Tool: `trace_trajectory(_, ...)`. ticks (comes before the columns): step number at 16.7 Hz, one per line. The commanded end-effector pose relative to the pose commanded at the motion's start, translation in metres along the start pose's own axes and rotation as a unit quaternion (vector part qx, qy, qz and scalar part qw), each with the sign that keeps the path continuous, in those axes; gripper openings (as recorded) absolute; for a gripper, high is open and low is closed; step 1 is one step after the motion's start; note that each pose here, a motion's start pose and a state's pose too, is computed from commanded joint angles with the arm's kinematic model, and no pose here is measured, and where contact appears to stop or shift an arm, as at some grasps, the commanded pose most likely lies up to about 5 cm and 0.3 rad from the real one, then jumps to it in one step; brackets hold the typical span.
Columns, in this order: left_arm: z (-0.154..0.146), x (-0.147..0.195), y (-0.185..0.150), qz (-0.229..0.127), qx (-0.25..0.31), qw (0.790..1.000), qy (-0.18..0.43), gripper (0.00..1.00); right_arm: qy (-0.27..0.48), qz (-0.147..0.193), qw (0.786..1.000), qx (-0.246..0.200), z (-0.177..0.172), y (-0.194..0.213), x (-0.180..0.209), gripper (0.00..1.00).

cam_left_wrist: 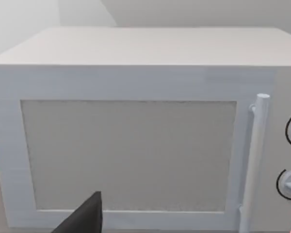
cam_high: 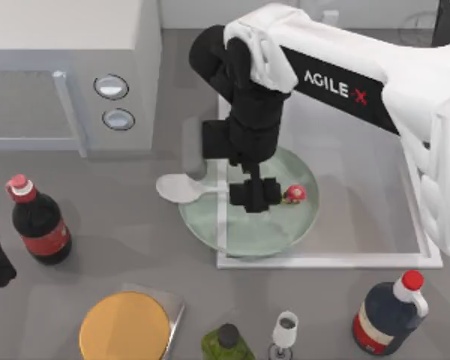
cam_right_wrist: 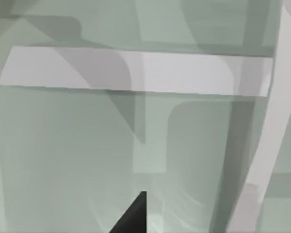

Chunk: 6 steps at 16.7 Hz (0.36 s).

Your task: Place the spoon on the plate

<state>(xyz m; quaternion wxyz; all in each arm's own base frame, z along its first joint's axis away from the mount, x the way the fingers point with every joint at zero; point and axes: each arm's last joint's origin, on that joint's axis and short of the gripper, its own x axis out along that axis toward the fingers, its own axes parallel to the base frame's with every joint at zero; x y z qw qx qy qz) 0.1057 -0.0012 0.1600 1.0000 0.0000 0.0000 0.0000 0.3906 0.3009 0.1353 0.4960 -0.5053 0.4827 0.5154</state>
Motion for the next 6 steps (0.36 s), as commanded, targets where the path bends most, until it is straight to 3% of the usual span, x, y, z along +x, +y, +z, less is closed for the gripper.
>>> trace_trajectory(6, 0.0, 0.0, 0.0, 0.0, 0.0, 1.0, 0.0, 1.0, 0.0, 0.0, 1.0, 0.0, 0.0, 0.0, 0.0, 1.0)
